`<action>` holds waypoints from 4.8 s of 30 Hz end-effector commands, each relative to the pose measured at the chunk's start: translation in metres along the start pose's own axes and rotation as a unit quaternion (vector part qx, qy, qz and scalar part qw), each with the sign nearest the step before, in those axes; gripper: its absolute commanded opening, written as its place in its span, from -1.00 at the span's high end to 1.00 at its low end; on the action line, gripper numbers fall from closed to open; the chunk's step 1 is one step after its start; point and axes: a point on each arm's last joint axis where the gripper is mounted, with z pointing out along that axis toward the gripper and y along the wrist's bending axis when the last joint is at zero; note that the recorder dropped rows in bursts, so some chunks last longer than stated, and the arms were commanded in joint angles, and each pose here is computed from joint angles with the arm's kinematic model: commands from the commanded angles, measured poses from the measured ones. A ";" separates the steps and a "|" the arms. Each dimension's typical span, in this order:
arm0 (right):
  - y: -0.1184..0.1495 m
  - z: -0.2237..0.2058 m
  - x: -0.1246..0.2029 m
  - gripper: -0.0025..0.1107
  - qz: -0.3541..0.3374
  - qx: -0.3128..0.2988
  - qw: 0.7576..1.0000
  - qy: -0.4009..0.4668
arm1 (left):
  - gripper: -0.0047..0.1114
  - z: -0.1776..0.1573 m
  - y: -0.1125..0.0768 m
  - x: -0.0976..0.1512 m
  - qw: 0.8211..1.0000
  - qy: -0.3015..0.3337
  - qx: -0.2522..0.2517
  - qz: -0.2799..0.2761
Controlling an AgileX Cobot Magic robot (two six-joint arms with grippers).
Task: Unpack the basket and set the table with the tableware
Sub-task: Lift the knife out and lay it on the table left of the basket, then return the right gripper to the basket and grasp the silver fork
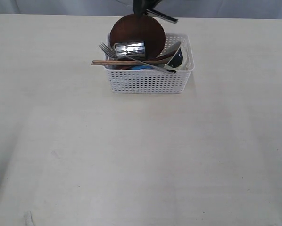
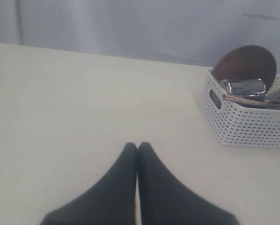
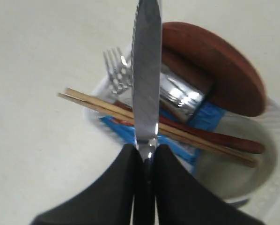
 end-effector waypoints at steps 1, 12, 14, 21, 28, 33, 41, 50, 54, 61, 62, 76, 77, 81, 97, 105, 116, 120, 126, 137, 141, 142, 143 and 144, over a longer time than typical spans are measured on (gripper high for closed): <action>0.045 -0.004 -0.001 0.96 0.023 -0.081 0.996 -0.004 | 0.92 0.000 0.000 0.000 1.000 -0.006 0.001 -0.003; 0.167 0.044 0.013 0.96 0.149 -0.082 0.984 -0.049 | 0.92 0.000 0.000 0.000 1.000 -0.006 0.001 -0.003; 0.178 0.061 0.018 0.96 0.175 -0.081 0.980 -0.056 | 0.92 0.000 0.000 0.000 1.000 -0.006 0.001 -0.003; 0.201 0.126 0.041 0.96 0.247 -0.051 0.967 -0.034 | 0.92 0.000 0.000 0.000 1.000 -0.006 0.001 -0.003; 0.217 0.171 0.065 0.96 0.317 0.029 0.947 -0.037 | 0.92 0.000 0.000 0.000 1.000 -0.006 0.001 -0.003; 0.224 0.192 0.076 0.96 0.332 0.039 0.942 -0.022 | 0.92 0.000 0.000 0.000 1.000 -0.006 0.001 -0.003; 0.218 0.204 0.075 0.96 0.326 0.058 0.942 -0.049 | 0.92 0.000 0.000 0.000 1.000 -0.006 0.001 -0.003; 0.213 0.209 0.072 0.96 0.327 0.050 0.942 -0.060 | 0.92 0.000 0.000 0.000 1.000 -0.006 0.001 -0.003; 0.213 0.209 0.071 0.96 0.320 0.047 0.944 -0.062 | 0.92 0.000 0.000 0.000 1.000 -0.006 0.001 -0.003; 0.213 0.209 0.071 0.41 0.314 0.051 0.946 -0.061 | 0.92 0.000 0.000 0.000 1.000 -0.006 0.001 -0.003; 0.213 0.209 0.071 0.38 0.314 0.051 0.946 -0.061 | 0.92 0.000 0.000 0.000 1.000 -0.006 0.002 -0.004; 0.193 0.028 0.021 0.35 0.052 0.036 0.981 -0.182 | 0.92 0.000 0.000 0.000 1.000 -0.006 0.001 -0.003; 0.184 0.017 0.020 0.35 0.039 0.051 0.982 -0.178 | 0.92 0.000 0.000 0.000 1.000 -0.006 0.001 -0.003; 0.131 -0.018 0.019 0.35 -0.010 0.126 0.981 -0.144 | 0.92 0.000 0.000 0.000 1.000 -0.006 0.001 -0.003; -0.006 0.066 0.029 0.35 -0.105 0.010 0.993 0.054 | 0.92 0.000 0.000 0.000 1.000 -0.006 0.001 -0.003; 0.000 0.083 0.029 0.35 -0.130 -0.036 0.990 0.049 | 0.92 0.000 0.000 0.000 1.000 -0.006 0.001 -0.003; -0.002 0.089 0.024 0.35 -0.147 -0.030 0.988 0.030 | 0.92 0.000 0.000 0.000 1.000 -0.006 0.001 -0.003; -0.004 0.101 0.025 0.35 -0.147 -0.026 0.988 0.034 | 0.92 0.000 0.000 0.000 1.000 -0.006 0.001 -0.003; -0.007 0.111 0.021 0.35 -0.153 -0.018 0.987 0.036 | 0.92 0.000 0.000 0.000 1.000 -0.006 0.001 -0.003; -0.008 0.122 0.019 0.47 -0.133 -0.019 0.990 0.043 | 0.92 0.000 0.000 0.000 1.000 -0.006 0.001 -0.003; -0.009 0.122 0.019 0.89 -0.136 -0.016 0.990 0.044 | 0.92 0.000 0.000 0.000 1.000 -0.006 0.001 -0.003; -0.009 0.122 0.019 0.96 -0.136 -0.016 0.990 0.044 | 0.92 0.000 0.000 0.000 1.000 -0.006 0.001 -0.003; -0.009 0.122 0.019 0.96 -0.137 -0.016 0.989 0.045 | 0.92 0.000 0.000 0.000 1.000 -0.006 0.001 -0.003; -0.009 0.122 0.020 0.96 -0.137 -0.017 0.989 0.046 | 0.92 0.000 0.000 0.000 1.000 -0.006 0.001 -0.003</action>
